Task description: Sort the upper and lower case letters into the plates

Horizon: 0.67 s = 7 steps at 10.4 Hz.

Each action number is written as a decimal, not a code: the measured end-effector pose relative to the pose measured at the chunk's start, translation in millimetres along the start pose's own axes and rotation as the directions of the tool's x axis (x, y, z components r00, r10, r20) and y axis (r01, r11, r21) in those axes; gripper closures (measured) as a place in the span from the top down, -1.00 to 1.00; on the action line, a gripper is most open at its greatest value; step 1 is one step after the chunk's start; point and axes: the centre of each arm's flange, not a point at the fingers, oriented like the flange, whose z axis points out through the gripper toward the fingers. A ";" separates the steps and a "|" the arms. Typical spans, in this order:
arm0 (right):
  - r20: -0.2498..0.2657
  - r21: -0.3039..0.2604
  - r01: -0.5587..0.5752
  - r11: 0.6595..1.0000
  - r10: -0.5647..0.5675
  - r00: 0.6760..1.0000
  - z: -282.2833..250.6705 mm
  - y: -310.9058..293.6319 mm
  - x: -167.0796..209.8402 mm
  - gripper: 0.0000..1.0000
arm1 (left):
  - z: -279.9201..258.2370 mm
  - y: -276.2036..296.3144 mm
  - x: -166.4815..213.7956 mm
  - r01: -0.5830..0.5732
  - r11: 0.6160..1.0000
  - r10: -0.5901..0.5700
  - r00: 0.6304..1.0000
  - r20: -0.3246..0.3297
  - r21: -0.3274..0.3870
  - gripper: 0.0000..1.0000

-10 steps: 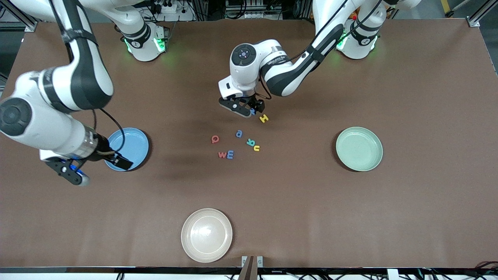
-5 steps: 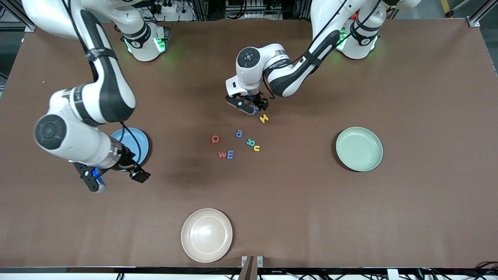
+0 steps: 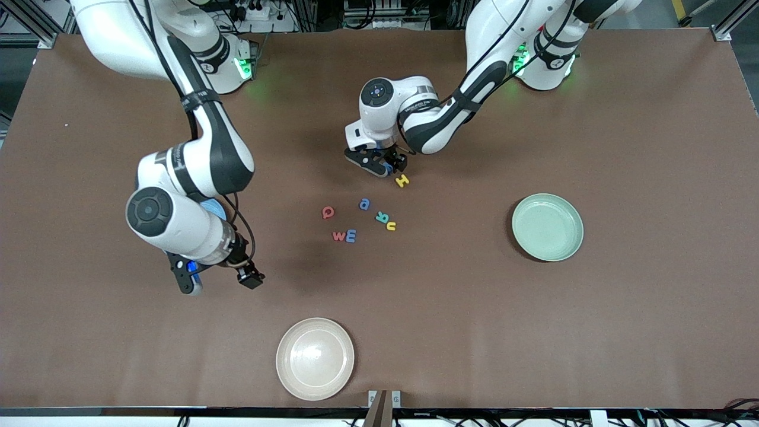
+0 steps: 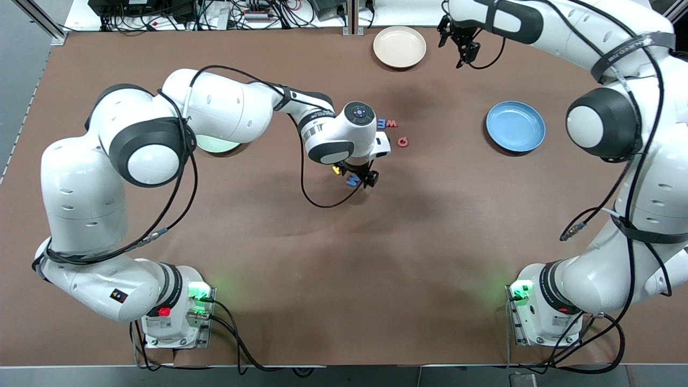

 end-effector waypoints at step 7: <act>-0.007 0.022 -0.083 0.996 0.083 0.997 54.6 -20.2 -30.9 1.00 | 4.8 1.7 -1.6 -0.006 1.000 0.006 1.000 0.005 -0.002 0.48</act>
